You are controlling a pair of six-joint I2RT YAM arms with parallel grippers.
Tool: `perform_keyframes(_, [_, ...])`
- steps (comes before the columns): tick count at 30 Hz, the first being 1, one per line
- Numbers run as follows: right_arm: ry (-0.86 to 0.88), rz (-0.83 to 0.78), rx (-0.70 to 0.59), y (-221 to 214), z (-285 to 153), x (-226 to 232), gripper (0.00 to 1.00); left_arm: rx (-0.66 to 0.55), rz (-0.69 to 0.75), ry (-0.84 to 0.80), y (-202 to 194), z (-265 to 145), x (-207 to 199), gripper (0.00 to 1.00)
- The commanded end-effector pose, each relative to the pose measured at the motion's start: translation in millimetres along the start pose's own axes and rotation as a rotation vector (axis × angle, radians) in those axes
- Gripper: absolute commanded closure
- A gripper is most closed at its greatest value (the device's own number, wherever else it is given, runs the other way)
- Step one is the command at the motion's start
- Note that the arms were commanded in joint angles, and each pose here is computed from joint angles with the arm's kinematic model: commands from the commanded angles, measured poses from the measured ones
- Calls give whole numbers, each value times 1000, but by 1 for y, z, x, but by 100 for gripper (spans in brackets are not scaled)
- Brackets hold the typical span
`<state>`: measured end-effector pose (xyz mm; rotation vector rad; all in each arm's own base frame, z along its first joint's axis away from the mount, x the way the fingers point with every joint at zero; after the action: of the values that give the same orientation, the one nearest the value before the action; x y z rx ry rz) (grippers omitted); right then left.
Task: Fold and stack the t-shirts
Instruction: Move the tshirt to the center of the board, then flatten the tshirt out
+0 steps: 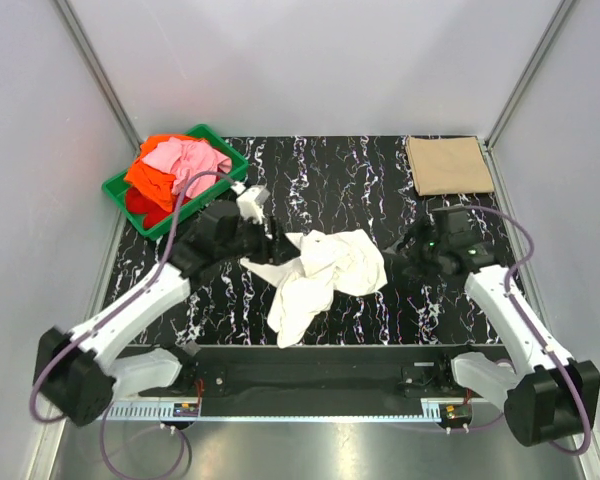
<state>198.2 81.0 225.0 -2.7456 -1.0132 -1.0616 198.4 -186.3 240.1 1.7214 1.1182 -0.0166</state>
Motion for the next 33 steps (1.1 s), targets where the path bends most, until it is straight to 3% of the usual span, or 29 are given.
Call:
perform_keyframes(1, [139, -27, 54, -20, 9, 30, 19, 55, 29, 261, -29, -27, 21, 29])
perform_keyframes(6, [360, -316, 128, -45, 25, 68, 20, 138, -44, 159, -65, -34, 19, 28])
perform_keyframes(11, [434, -564, 120, -63, 40, 80, 23, 149, -104, 124, -99, -27, 25, 24])
perform_keyframes(18, [469, -786, 139, -73, 62, 81, 22, 150, -144, 51, -120, -11, 29, 21])
perform_keyframes(23, [554, -870, 242, -89, 64, 84, 21, 194, -166, 19, -128, 5, 31, 23])
perform_keyframes(26, [590, -873, 288, -95, 67, 85, 21, 209, -174, 26, -130, 12, 32, 28])
perform_keyframes(30, [664, -852, 370, -102, 67, 88, 22, 190, -179, 17, -118, 20, 29, 57])
perform_keyframes(31, [707, -843, 362, -102, 67, 95, 23, 188, -178, 9, -115, 21, 28, 73])
perform_keyframes(33, [711, -836, 371, -103, 68, 97, 30, 174, -175, -5, -105, 23, 24, 88])
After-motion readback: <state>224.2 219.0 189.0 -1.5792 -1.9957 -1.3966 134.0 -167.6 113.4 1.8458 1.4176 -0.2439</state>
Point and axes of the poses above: each gripper's point midway between its finger pads, its own z axis out along the fingers, its own x axis along the line the jaws close on, y = z × x, the point moved 10 cm from there along -z, back along the fingers, and after that the axes turned 8 degrees about z, right-handed, at the moved point
